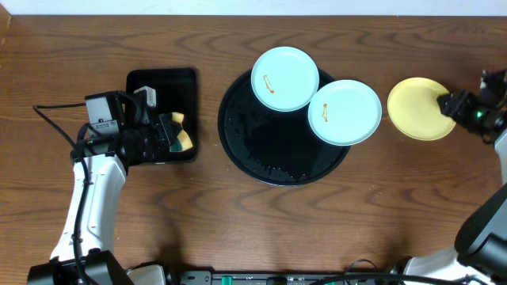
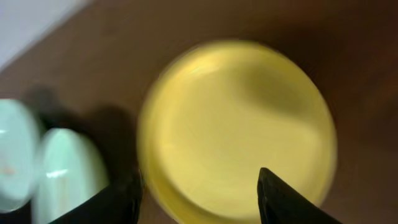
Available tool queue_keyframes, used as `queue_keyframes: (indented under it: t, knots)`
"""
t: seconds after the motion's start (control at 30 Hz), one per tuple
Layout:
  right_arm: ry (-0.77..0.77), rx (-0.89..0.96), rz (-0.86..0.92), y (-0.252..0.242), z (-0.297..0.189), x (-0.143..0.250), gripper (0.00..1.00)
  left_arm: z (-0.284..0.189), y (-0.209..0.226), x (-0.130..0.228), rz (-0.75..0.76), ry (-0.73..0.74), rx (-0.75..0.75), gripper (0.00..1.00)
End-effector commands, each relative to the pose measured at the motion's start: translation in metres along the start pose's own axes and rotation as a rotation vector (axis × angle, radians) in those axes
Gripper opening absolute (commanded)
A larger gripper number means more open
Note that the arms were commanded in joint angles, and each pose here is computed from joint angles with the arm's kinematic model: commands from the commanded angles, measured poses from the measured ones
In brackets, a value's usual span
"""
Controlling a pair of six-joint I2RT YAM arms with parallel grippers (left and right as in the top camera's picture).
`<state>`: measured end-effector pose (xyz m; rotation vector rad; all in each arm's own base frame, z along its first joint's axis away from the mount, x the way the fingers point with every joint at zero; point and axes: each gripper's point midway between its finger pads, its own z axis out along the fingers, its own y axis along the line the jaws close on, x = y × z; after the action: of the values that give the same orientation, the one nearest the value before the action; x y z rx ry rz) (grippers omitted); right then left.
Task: Clean dirty plates on tray and stack at the side
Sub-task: 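Move the right gripper to the right pale green plate's rim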
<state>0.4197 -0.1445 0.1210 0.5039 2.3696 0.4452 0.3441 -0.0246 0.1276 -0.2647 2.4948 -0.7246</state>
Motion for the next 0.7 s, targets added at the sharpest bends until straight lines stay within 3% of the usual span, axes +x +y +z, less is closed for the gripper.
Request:
queue_keyframes:
  t: [0.0,0.23,0.43,0.67]
  knots:
    - [0.019,-0.140,-0.278,0.078,-0.025,-0.017,0.62,-0.002,-0.002,0.000,0.007,-0.001,0.014,0.08]
    - [0.228,-0.074,-0.486,0.140,-0.024,0.026,0.72,-0.002,-0.001,0.006,-0.009,0.023,0.010,0.08]
    - [0.329,-0.007,-0.525,0.139,-0.012,0.058,0.64,-0.001,0.001,0.011,-0.020,0.040,0.000,0.08]
    - [0.392,0.006,-0.482,0.122,-0.005,0.081,0.68,0.001,0.012,0.016,0.036,0.047,-0.047,0.08]
